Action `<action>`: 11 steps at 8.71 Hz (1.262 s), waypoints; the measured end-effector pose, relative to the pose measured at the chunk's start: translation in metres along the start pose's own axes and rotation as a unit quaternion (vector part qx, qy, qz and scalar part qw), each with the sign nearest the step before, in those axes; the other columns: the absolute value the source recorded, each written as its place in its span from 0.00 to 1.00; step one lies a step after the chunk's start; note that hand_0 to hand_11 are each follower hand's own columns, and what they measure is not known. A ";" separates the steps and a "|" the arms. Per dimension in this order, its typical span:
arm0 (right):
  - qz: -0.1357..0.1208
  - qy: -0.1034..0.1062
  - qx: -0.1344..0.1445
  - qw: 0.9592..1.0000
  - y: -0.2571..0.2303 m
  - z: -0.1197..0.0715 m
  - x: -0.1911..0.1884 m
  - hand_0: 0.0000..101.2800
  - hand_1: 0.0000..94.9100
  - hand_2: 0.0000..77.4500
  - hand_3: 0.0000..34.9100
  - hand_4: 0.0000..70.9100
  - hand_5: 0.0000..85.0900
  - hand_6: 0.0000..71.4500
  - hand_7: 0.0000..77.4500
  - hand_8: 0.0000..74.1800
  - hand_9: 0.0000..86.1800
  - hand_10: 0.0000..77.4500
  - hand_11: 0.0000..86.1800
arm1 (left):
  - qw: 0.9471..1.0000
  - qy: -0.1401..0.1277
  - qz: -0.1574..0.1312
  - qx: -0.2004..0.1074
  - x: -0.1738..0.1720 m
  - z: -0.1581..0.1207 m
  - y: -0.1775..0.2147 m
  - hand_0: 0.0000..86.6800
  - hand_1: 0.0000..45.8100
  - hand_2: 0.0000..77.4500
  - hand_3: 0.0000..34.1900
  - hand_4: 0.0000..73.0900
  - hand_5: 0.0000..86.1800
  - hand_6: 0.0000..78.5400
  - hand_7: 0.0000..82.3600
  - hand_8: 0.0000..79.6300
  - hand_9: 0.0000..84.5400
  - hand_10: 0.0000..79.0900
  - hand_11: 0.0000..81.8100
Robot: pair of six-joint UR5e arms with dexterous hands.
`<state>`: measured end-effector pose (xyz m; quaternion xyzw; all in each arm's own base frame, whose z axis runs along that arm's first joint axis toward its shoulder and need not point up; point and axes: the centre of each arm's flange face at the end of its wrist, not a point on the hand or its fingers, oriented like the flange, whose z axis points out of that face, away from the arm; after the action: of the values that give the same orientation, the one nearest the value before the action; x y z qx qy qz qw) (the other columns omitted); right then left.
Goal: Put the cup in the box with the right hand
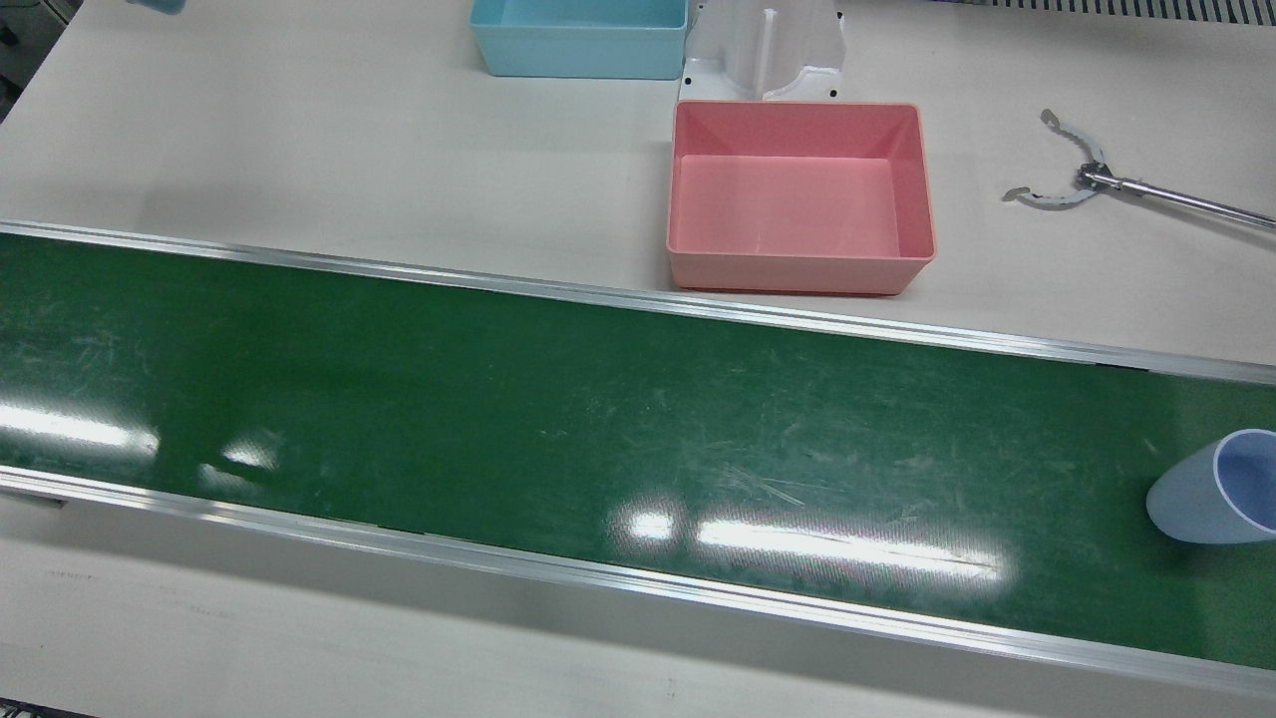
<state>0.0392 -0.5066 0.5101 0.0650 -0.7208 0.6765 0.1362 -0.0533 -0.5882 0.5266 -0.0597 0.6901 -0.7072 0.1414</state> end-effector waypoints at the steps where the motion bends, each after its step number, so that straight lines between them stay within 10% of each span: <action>1: 0.000 0.000 0.000 1.000 0.000 0.000 0.000 0.56 0.13 0.01 0.00 0.62 0.06 0.18 0.72 0.06 0.18 0.11 0.17 | 1.000 0.000 0.000 0.000 0.000 0.000 0.000 0.00 0.01 0.01 0.00 0.00 0.00 0.00 0.00 0.00 0.00 0.00 0.00; 11: 0.000 -0.001 0.001 1.000 -0.001 0.000 -0.001 0.56 0.13 0.01 0.00 0.62 0.06 0.18 0.71 0.06 0.17 0.11 0.17 | 1.000 0.000 0.000 0.000 0.000 0.000 0.000 0.00 0.01 0.01 0.00 0.00 0.00 0.00 0.00 0.00 0.00 0.00 0.00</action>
<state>0.0400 -0.5065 0.5105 0.0656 -0.7205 0.6769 0.1357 -0.0536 -0.5881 0.5266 -0.0597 0.6901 -0.7073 0.1411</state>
